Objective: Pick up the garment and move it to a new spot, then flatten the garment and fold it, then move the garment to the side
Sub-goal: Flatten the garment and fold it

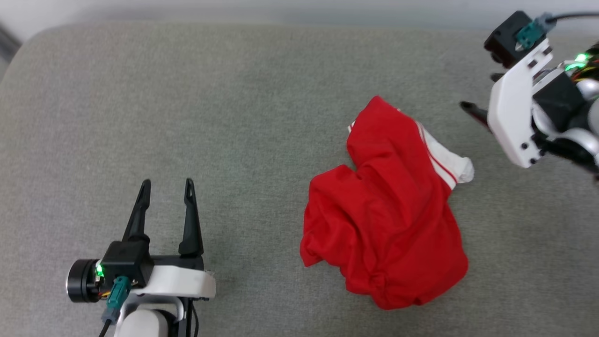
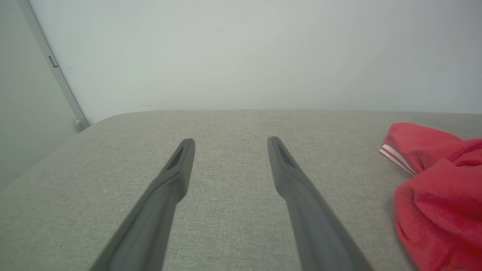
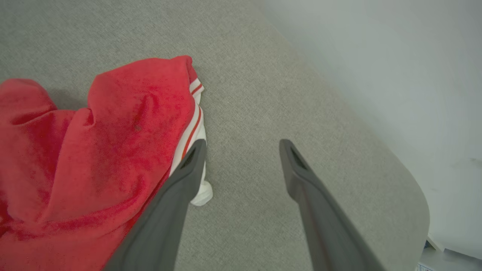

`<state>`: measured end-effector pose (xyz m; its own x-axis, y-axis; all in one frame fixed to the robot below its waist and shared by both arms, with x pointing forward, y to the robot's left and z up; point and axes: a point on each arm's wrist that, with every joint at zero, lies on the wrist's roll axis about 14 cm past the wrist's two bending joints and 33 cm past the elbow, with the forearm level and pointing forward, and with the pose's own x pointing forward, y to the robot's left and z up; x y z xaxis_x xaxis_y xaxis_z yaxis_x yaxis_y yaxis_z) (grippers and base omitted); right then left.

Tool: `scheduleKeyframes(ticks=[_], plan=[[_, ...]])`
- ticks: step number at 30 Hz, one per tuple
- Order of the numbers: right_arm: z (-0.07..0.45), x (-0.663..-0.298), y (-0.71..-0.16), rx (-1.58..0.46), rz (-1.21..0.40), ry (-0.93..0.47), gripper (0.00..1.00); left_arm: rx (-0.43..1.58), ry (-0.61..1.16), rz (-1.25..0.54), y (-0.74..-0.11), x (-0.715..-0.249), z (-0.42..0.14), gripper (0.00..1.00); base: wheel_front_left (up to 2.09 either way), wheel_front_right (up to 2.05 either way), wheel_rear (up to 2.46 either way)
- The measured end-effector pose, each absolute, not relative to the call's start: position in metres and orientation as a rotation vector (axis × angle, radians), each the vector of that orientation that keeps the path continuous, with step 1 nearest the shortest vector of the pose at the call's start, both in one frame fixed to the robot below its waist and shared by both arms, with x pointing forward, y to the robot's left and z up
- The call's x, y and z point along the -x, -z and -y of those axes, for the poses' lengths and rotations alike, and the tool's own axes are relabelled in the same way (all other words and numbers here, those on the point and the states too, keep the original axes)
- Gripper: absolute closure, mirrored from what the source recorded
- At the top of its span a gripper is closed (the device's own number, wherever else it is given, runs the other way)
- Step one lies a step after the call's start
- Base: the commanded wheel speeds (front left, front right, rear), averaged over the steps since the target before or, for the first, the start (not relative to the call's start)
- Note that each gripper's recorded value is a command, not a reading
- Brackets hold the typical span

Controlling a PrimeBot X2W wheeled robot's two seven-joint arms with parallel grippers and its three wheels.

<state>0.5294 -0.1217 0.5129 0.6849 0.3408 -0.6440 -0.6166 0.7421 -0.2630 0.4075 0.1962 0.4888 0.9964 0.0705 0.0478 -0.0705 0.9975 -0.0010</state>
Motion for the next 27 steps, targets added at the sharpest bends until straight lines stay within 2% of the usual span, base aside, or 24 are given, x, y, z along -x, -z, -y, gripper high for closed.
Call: scheduleKeyframes(ticks=[7, 14, 18, 19, 20, 27], plan=[[0.134, -0.523, -0.452, 0.532, -0.973, -0.596, 0.0, 0.005, -0.074, 0.043, -0.483, -0.422, -0.199, 0.0, 0.0, 0.0, 0.0], [0.12, -0.512, -0.379, 0.556, -1.134, -0.663, 0.0, 0.024, -0.117, 0.009, -0.469, -0.429, -0.207, 0.0, 0.0, 0.0, 0.0], [0.113, -0.506, -0.358, 0.547, -1.164, -0.697, 0.0, 0.022, -0.132, -0.004, -0.464, -0.429, -0.21, 0.0, 0.0, 0.0, 0.0], [0.112, -0.506, -0.357, 0.536, -1.161, -0.701, 0.62, 0.021, -0.136, -0.007, -0.463, -0.429, -0.211, 0.0, 0.0, 0.0, 0.0], [0.111, -0.507, -0.357, 0.525, -1.149, -0.701, 1.0, 0.021, -0.139, -0.008, -0.463, -0.429, -0.212, 0.0, 0.0, 0.0, 0.0], [0.102, -0.515, -0.389, 0.507, -0.938, -0.722, 1.0, 0.018, -0.141, 0.011, -0.472, -0.423, -0.212, 0.0, 0.0, 0.0, 0.0]])
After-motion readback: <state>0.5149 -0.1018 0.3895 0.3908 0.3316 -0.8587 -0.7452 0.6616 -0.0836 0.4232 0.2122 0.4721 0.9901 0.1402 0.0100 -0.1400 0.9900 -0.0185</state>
